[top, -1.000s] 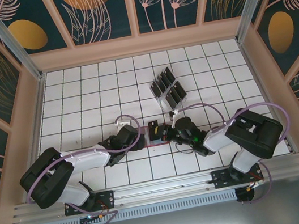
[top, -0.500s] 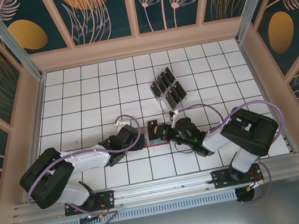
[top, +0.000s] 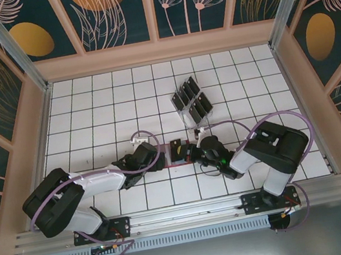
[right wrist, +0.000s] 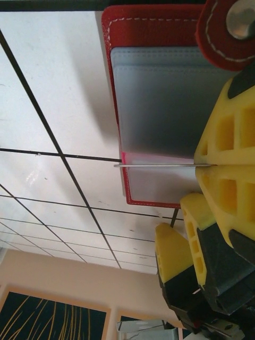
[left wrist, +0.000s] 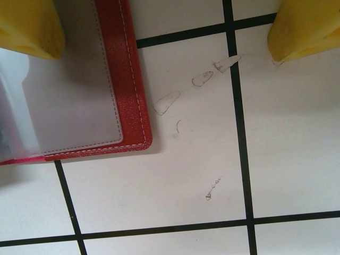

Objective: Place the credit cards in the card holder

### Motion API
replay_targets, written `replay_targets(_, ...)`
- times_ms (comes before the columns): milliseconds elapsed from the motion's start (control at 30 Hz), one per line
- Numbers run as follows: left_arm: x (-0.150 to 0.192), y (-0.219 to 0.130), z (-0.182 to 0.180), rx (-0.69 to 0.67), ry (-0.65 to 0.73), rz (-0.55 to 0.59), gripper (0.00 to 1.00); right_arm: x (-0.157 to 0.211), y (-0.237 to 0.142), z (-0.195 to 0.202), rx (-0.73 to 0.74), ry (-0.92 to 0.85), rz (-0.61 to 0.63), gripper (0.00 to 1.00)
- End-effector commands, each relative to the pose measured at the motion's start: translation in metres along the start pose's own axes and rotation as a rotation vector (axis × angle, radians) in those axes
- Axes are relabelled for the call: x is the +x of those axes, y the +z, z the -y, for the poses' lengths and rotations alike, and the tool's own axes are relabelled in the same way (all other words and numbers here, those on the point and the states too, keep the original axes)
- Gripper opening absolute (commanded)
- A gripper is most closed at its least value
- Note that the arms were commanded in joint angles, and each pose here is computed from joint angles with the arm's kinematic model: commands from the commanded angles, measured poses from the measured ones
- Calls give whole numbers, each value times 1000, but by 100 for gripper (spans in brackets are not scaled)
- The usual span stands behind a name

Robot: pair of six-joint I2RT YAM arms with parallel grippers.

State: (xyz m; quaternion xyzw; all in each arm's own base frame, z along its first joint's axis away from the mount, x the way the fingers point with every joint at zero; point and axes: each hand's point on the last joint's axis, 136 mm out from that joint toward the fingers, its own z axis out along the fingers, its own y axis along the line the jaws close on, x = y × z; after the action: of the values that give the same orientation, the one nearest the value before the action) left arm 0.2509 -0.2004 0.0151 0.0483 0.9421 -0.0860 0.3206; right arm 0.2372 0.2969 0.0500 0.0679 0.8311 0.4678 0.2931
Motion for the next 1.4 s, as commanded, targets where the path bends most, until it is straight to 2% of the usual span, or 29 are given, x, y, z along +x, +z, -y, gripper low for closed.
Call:
replay_targets(0, 29, 3, -16, -46, 3, -93, 99, -5, -1, -1, -24, 6, 23, 0)
replay_targets(1367, 34, 2, -19, -44, -10, -95, 99, 5, 10, -5, -82, 47, -42, 0)
